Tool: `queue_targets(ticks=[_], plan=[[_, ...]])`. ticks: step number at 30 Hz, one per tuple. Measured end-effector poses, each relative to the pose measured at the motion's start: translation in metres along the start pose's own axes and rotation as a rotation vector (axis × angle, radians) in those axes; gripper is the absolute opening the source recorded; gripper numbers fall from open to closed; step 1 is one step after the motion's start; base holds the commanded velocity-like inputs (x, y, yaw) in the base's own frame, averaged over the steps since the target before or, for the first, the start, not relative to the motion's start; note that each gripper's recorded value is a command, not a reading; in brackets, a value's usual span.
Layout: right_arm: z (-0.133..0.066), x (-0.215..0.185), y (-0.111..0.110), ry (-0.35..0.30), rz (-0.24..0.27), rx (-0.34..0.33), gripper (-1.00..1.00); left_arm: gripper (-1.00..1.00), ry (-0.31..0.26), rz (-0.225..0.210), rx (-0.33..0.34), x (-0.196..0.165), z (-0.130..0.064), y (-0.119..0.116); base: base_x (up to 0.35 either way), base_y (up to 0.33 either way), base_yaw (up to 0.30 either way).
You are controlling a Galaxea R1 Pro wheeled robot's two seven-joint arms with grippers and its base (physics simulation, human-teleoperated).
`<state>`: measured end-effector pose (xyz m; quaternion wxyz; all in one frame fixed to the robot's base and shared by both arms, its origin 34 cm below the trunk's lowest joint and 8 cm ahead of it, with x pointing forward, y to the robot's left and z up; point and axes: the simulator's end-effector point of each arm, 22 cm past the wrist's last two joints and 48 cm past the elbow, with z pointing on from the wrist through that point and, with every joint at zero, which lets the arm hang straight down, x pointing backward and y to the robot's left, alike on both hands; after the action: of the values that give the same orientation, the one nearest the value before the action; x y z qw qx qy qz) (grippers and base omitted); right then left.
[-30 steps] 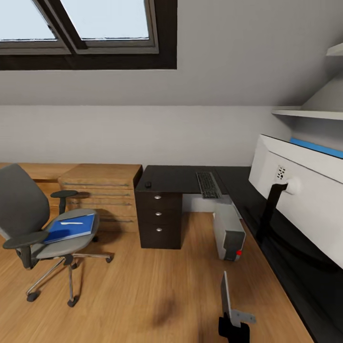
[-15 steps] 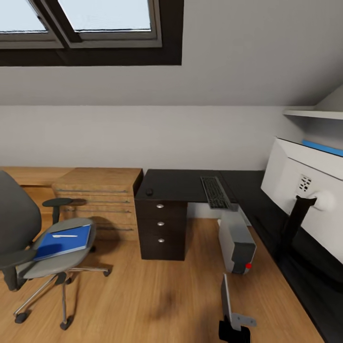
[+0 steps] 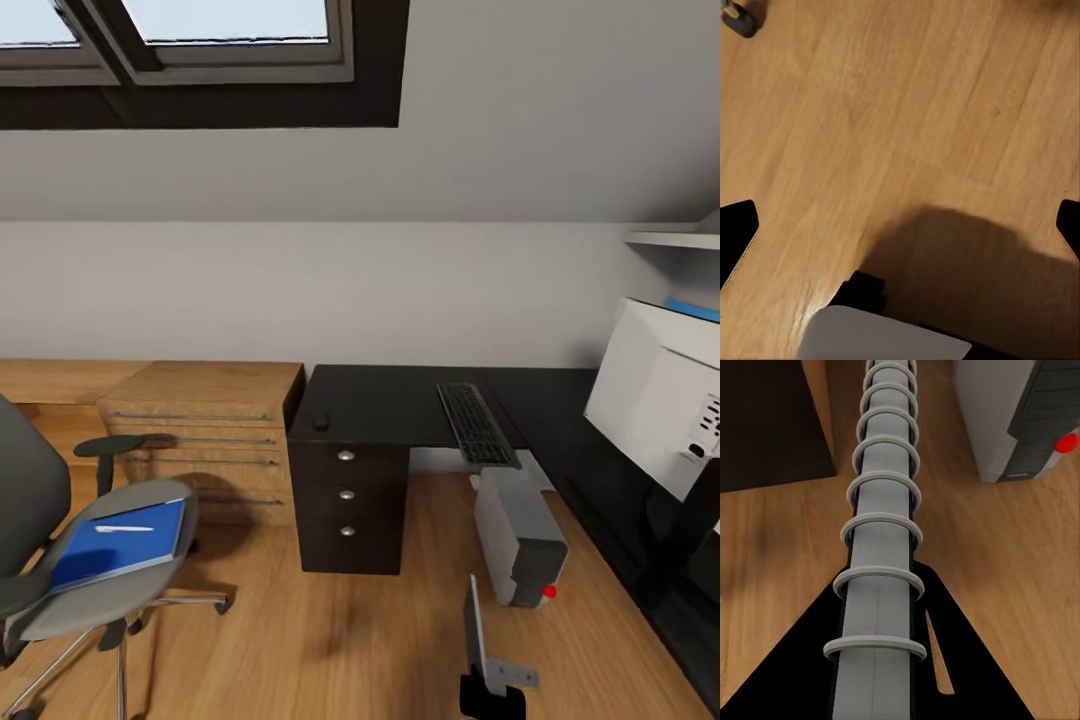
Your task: In the bedroom, organize the workspace by keeping the computer under the desk, ensuring the monitor is on the desk, placing the keyboard on the desk next to the monitor, placing the mouse on the desk next to the keyboard, moving the folder from the swivel chair onto the desk next to the mouse, stacking the notebook on top of the folder with the pen on top of the notebook, and positioning the swivel chair next to the desk.
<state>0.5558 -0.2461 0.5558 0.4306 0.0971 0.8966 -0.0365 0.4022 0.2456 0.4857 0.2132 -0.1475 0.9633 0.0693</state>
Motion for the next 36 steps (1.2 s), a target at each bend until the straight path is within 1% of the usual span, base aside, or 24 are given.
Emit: queue_targets(ticks=[6,8,14,25,36], plan=[[0.0002,-0.0009,0.0008,-0.002,0.001,-0.001,-1.0,1.0,0.002,-0.001,-0.003,0.0006,0.0002,0.0009,0.323,0.022,0.0],[0.0003,-0.001,0.0041,-0.004,-0.006,-0.01,-1.0,1.0,0.0,-0.003,-0.003,0.0,0.0006,0.001,0.014,0.0,0.0],[0.0001,-0.0018,0.0038,-0.008,-0.002,-0.008,-1.0,1.0,0.0,-0.004,-0.002,0.0,0.0005,0.001,0.01,0.005,0.0],[-0.0003,-0.0017,0.0042,-0.008,-0.002,-0.009,-1.0,1.0,-0.003,-0.004,-0.002,-0.0007,0.0003,0.001,0.228,0.115,0.0],[-0.0001,-0.0016,0.0044,-0.008,-0.004,-0.009,-1.0,1.0,-0.003,-0.005,-0.002,-0.0006,0.0005,0.001,0.038,0.028,0.0]])
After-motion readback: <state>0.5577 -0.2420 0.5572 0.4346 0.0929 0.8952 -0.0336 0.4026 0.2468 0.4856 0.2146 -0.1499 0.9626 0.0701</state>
